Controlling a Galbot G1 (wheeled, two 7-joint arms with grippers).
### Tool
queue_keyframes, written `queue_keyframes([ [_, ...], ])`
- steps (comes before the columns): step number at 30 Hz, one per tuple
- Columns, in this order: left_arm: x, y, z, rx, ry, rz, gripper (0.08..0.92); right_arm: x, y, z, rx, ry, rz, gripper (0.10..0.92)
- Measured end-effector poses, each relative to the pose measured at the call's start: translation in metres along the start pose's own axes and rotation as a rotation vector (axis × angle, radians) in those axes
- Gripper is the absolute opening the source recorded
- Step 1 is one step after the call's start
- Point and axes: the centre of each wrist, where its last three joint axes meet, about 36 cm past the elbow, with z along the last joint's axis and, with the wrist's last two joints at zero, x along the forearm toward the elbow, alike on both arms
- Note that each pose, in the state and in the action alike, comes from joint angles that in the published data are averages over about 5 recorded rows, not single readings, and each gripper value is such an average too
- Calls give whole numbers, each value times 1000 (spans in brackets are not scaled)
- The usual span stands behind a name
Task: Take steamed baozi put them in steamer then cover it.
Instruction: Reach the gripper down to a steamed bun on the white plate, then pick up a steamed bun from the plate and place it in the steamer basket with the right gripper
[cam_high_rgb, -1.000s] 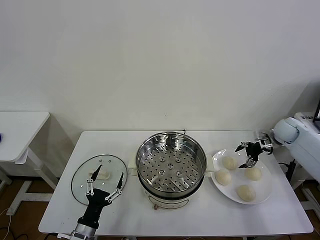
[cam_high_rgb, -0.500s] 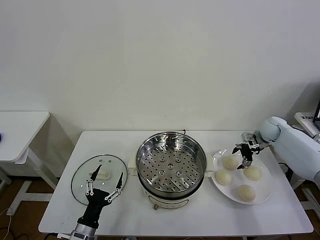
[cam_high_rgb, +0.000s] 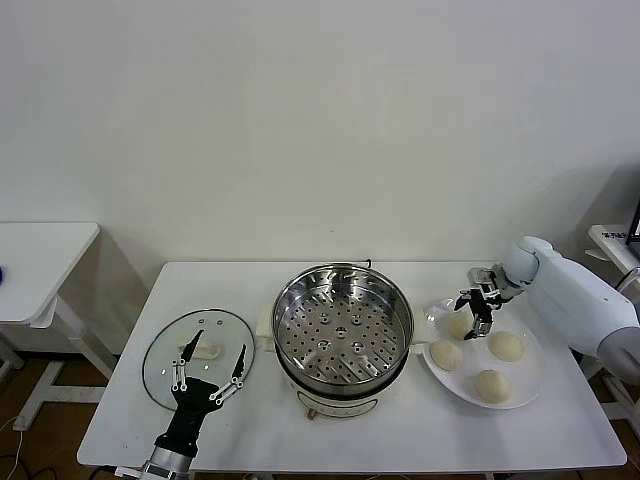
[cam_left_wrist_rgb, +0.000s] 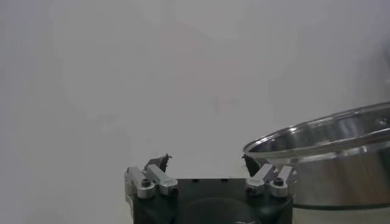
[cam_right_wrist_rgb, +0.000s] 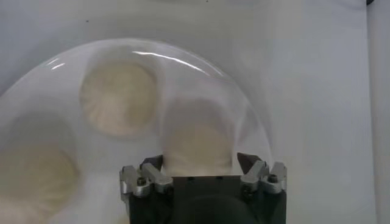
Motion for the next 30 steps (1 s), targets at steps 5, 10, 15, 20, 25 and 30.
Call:
queue_keyframes([
  [5,0,0,0,-1,-2,-2,823,3,-1,-1,7,3,-3,705],
  [10,-1,1,-2,-2,-7,-2,823,20,-4,-6,45,3,10,704],
  [15,-4,0,-5,-1,-14,0,823,63,-17,-26,170,-1,49,704],
  [20,-6,-2,-8,4,-22,1,823,115,-33,-68,363,-20,96,704],
  [25,-6,-1,-10,4,-25,-2,823,165,-43,-121,587,-38,136,704],
  [30,-6,-1,-10,3,-27,-3,823,200,-43,-186,831,-46,148,698],
])
